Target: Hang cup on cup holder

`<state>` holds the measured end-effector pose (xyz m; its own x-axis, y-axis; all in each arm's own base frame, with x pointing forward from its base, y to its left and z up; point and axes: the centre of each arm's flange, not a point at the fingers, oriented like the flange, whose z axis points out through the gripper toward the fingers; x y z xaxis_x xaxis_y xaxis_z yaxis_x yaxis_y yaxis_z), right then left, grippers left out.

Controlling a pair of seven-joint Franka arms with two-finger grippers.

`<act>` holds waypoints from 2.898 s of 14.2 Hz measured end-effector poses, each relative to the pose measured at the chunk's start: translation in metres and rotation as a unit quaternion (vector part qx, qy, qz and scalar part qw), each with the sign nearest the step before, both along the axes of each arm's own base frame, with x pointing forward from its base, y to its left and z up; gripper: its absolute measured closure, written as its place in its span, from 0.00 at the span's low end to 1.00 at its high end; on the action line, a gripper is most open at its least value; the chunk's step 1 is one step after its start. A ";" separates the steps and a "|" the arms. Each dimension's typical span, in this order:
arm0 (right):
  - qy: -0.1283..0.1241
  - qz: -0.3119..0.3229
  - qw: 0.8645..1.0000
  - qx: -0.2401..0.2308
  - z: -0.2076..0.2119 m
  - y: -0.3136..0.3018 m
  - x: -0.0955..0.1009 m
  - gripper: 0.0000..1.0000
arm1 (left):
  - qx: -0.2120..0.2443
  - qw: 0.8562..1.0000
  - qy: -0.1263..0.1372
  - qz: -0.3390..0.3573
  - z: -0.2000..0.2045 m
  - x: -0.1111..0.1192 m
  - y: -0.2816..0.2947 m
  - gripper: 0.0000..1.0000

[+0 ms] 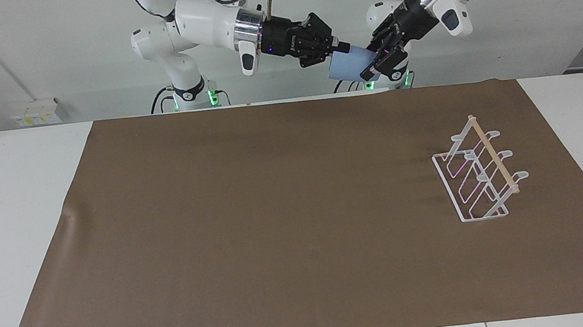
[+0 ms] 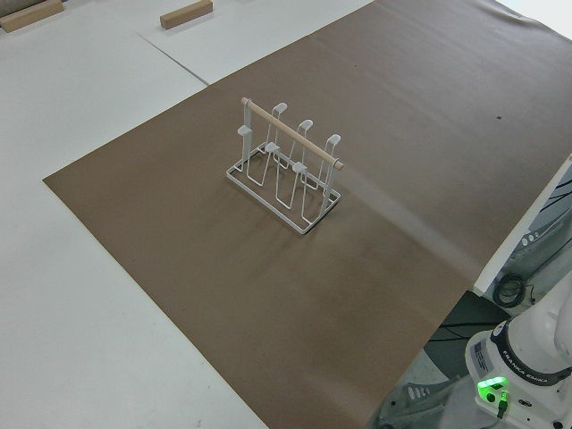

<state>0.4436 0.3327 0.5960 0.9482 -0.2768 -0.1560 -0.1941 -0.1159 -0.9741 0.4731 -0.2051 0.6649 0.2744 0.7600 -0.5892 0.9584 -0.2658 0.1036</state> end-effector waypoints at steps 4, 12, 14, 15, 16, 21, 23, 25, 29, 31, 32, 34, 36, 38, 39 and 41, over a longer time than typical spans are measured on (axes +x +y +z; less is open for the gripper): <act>0.003 -0.014 1.000 0.001 0.002 -0.006 0.003 0.58 | 0.014 1.000 -0.003 0.018 -0.003 0.008 0.021 0.26; -0.042 -0.046 0.997 -0.053 0.007 -0.018 0.009 0.00 | 0.155 0.985 -0.062 0.033 -0.015 0.023 0.060 0.26; -0.117 -0.018 0.983 -0.140 0.013 -0.019 0.010 0.00 | 0.214 0.972 -0.099 0.023 -0.016 0.030 0.072 0.26; -0.152 -0.004 0.971 -0.183 0.016 -0.020 0.012 0.00 | 0.245 0.962 -0.120 0.007 -0.016 0.033 0.078 0.26; -0.179 0.007 0.960 -0.217 0.018 -0.021 0.013 0.00 | 0.274 0.952 -0.139 -0.015 -0.016 0.036 0.083 0.26; -0.321 0.075 0.873 -0.358 0.018 -0.027 0.021 0.00 | 0.395 0.884 -0.221 -0.118 -0.025 0.060 0.125 0.26; -0.371 0.111 0.819 -0.424 0.014 -0.035 0.029 0.00 | 0.432 0.854 -0.250 -0.147 -0.029 0.070 0.144 0.26; -0.394 0.168 0.769 -0.475 0.015 -0.040 0.032 0.00 | 0.452 0.832 -0.276 -0.166 -0.034 0.076 0.153 0.26; -0.386 0.267 0.684 -0.558 0.057 -0.060 0.040 0.00 | 0.472 0.807 -0.305 -0.184 -0.053 0.085 0.159 0.26; -0.362 0.279 0.686 -0.566 0.068 -0.080 0.047 0.00 | 0.481 0.798 -0.310 -0.190 -0.074 0.095 0.155 0.26; -0.346 0.281 0.690 -0.570 0.070 -0.093 0.051 0.00 | 0.481 0.797 -0.314 -0.191 -0.083 0.101 0.154 0.26; -0.310 0.279 0.689 -0.593 0.076 -0.128 0.060 0.00 | 0.477 0.795 -0.321 -0.193 -0.095 0.110 0.152 0.26; -0.257 0.264 0.686 -0.628 0.087 -0.173 0.067 0.00 | 0.485 0.787 -0.321 -0.205 -0.106 0.116 0.153 0.26; -0.200 0.256 0.691 -0.646 0.090 -0.213 0.069 0.00 | 0.496 0.779 -0.317 -0.217 -0.119 0.121 0.152 0.26; -0.172 0.254 0.693 -0.652 0.088 -0.229 0.069 0.00 | 0.501 0.773 -0.318 -0.224 -0.125 0.124 0.152 0.26; -0.124 0.253 0.692 -0.665 0.081 -0.255 0.068 0.00 | 0.505 0.769 -0.316 -0.231 -0.138 0.128 0.152 0.26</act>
<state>0.5119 0.0780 0.6771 0.9280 0.3581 0.1029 0.3533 -0.9334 0.0623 0.6009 -0.0533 0.5271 0.6417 0.4782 0.5996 0.5802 -0.8140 0.0283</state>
